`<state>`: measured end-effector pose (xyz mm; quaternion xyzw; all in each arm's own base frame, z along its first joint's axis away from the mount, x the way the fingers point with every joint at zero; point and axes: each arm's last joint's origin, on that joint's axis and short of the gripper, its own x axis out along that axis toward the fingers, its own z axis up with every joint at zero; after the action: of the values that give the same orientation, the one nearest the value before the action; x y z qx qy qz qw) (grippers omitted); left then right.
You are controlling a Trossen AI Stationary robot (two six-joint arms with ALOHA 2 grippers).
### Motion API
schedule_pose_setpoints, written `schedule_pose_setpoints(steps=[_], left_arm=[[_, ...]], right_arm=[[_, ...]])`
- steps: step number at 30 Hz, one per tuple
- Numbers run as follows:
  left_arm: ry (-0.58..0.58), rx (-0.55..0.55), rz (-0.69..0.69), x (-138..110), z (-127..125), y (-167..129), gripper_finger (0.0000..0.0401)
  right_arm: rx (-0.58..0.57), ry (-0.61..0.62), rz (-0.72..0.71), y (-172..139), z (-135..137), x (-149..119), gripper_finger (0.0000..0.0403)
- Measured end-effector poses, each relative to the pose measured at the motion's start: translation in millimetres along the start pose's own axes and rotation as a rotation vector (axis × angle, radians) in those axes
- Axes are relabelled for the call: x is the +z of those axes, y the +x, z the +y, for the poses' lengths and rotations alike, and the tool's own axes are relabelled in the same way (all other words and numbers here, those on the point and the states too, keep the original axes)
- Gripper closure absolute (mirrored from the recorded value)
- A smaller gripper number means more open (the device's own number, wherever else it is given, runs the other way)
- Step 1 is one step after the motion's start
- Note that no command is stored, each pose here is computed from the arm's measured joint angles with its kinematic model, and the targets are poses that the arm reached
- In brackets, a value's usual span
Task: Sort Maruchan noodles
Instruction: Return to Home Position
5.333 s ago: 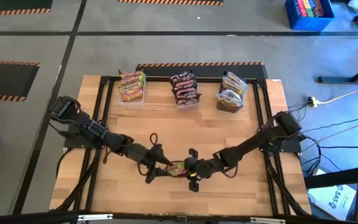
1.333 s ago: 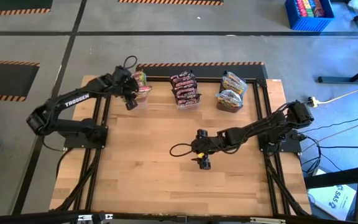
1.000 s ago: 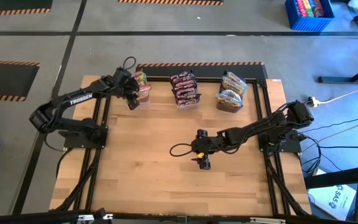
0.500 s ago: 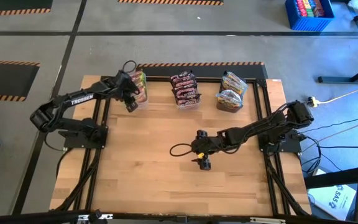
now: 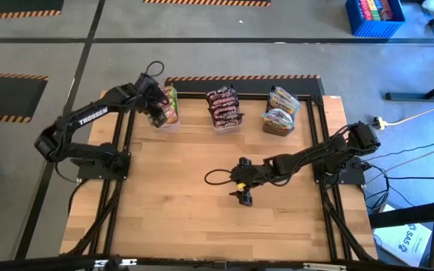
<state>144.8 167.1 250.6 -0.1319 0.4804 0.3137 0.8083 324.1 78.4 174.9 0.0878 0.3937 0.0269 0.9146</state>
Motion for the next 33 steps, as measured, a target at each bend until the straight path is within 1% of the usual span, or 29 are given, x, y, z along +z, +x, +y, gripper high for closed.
schedule_pose_setpoints(steps=[3,6,7,9,11,14,16,17,18,19,22,25,27,30,33], left_arm=[[0.036,-0.08,-0.126,8,-12,-9,0.0244],[0.079,-0.173,-0.285,13,-31,-21,0.0263],[0.097,-0.213,-0.334,13,-39,-24,0.0272],[0.131,-0.312,-0.433,12,-54,-31,0.029],[0.159,-0.407,-0.513,8,-69,-36,0.0308],[0.215,-0.518,-0.599,0,-90,-41,0.0333],[0.251,-0.578,-0.633,-9,-103,-41,0.0346],[0.259,-0.611,-0.672,-10,-109,-42,0.0353],[0.256,-0.643,-0.684,-14,-115,-41,0.0359],[0.25,-0.671,-0.684,-20,-120,-38,0.0365],[0.26,-0.734,-0.743,-29,-132,-36,0.0381],[0.251,-0.749,-0.779,-40,-140,-33,0.0394],[0.242,-0.766,-0.786,-48,-144,-29,0.0399],[0.255,-0.807,-0.822,-60,-147,-27,0.0398],[0.267,-0.831,-0.878,-72,-146,-23,0.0397]], right_arm=[[0.011,0.002,-0.04,-7,3,11,0.0084],[0.018,-0.056,-0.137,-30,11,25,0.0116],[0.011,-0.071,-0.158,-36,10,26,0.0134],[0.007,-0.089,-0.164,-46,6,21,0.0179],[0.005,-0.087,-0.195,-55,-1,18,0.0232],[0.025,-0.068,-0.259,-66,-14,7,0.0314],[0.04,-0.058,-0.276,-73,-21,-7,0.0364],[0.047,-0.048,-0.299,-77,-25,-13,0.0383],[0.053,-0.037,-0.333,-83,-27,-19,0.0392],[0.054,-0.032,-0.362,-89,-30,-25,0.0393],[0.061,-0.022,-0.45,-106,-37,-43,0.0373],[0.097,-0.018,-0.575,-126,-40,-57,0.0359],[0.124,-0.011,-0.658,-137,-42,-66,0.0358],[0.149,0.006,-0.732,-147,-47,-82,0.0361],[0.133,0.028,-0.776,-151,-52,-97,0.0365]])
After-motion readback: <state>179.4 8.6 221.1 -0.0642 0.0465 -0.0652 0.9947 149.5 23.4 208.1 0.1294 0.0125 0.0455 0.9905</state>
